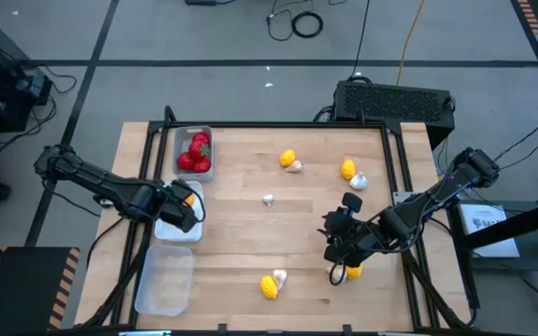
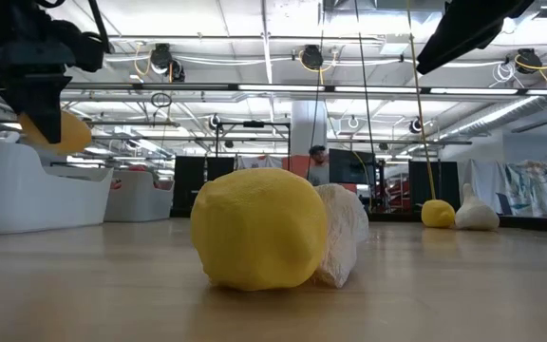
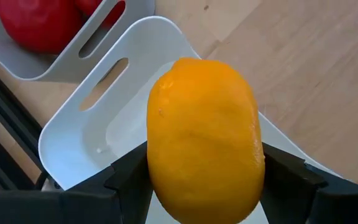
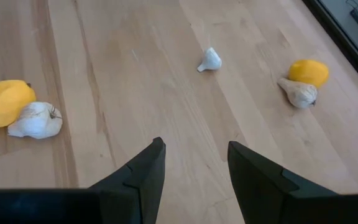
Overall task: Sort produce into baskets
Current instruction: Put the lemon into the white bin
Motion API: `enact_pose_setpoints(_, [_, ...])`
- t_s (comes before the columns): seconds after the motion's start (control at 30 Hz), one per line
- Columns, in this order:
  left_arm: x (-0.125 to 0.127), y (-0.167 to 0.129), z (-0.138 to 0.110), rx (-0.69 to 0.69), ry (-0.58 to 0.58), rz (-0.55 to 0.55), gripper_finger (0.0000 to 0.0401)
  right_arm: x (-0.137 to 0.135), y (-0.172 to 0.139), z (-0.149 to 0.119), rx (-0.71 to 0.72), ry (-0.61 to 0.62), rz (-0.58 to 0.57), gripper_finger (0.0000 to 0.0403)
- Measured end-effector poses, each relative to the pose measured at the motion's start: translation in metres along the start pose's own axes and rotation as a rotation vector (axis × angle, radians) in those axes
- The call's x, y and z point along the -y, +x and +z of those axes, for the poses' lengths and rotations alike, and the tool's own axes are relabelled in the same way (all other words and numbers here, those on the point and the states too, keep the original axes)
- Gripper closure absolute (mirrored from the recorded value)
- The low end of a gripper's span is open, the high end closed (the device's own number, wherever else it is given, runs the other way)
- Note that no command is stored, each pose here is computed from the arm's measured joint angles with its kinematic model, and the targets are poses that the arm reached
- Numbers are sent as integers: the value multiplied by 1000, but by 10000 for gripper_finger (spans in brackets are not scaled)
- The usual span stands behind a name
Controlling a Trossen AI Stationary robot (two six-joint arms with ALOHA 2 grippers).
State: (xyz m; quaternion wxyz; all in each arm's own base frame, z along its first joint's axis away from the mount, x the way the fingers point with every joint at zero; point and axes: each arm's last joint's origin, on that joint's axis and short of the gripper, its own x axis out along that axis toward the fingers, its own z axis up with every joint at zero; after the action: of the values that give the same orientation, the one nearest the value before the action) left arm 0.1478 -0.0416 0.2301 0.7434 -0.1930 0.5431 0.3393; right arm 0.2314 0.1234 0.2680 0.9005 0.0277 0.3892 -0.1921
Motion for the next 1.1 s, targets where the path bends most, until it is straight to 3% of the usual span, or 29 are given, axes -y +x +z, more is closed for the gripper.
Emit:
enact_pose_setpoints(0.4, [-5, 4, 7, -67, -43, -1, 53, 0, 0, 0, 0, -15, 0, 239])
enact_pose_setpoints(0.77, [-6, -10, 15, -96, -72, -27, 47, -1, 0, -1, -31, 8, 33, 239])
enact_pose_setpoints(1.1, [-3, -33, 31, 76, -54, -49, 47, -1, 0, -1, -38, 94, 38, 239])
